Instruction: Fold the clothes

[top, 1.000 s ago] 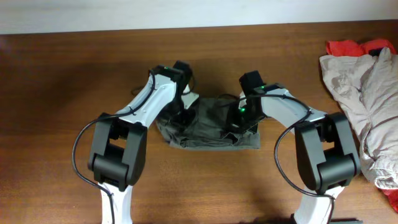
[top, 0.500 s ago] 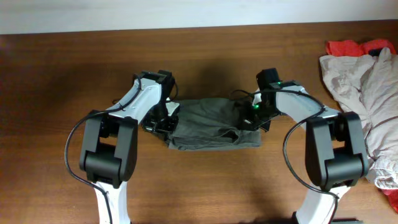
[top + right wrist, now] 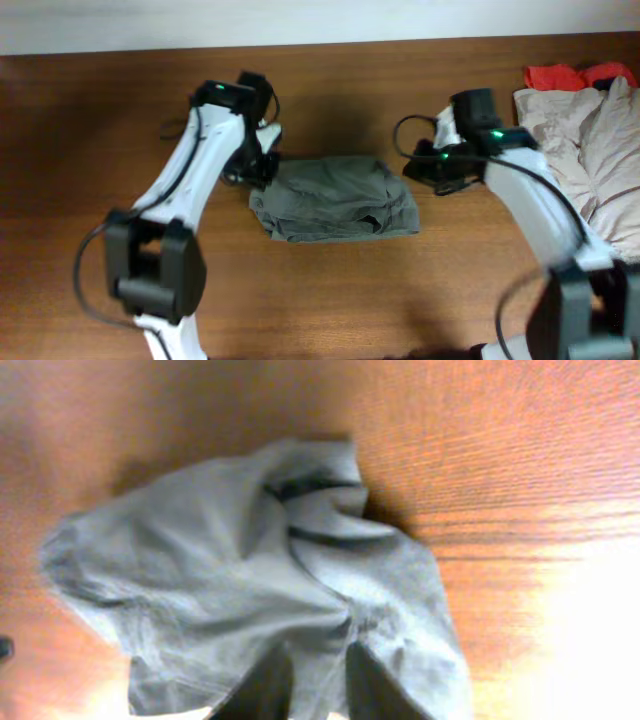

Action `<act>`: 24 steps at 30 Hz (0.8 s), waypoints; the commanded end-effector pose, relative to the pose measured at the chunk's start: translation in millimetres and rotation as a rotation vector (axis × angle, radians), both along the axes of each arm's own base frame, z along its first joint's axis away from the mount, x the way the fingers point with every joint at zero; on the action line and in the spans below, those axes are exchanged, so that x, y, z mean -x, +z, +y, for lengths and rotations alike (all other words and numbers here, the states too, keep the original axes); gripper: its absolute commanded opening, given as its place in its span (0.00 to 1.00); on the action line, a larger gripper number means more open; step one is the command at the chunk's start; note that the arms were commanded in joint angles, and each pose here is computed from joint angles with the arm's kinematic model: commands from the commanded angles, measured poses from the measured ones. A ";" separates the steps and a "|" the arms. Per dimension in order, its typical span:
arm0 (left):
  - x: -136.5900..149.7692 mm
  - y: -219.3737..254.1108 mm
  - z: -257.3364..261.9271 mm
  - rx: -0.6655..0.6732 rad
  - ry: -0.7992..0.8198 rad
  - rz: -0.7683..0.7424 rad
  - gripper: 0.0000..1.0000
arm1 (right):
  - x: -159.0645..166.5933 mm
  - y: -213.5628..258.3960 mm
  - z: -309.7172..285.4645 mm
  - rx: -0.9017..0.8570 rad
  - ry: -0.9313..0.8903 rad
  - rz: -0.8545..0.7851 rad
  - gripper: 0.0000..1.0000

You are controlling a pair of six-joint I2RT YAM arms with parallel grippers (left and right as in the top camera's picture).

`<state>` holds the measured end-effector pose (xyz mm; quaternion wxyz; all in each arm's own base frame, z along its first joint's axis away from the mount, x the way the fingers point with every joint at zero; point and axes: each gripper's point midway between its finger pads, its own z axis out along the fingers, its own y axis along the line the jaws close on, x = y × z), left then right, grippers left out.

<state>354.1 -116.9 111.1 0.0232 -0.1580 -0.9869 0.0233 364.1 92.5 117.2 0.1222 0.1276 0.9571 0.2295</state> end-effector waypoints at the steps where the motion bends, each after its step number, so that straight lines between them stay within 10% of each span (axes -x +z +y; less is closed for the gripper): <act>1: -23.8 49.2 -4.9 0.060 -0.001 -0.205 0.48 | 4.0 40.5 -11.9 0.043 -0.002 -0.124 0.34; 7: -54.8 54.7 -55.1 0.294 -0.351 -0.351 0.57 | 21.8 71.5 -12.1 0.048 0.025 -0.193 0.52; 15: -65.1 8.4 -56.6 0.229 -0.487 -0.300 0.29 | 52.2 69.8 21.1 -0.059 0.178 -0.122 0.05; 24: -91.2 7.0 -60.5 0.215 -0.479 -0.392 0.28 | 27.3 28.8 120.4 -0.144 0.215 -0.131 0.04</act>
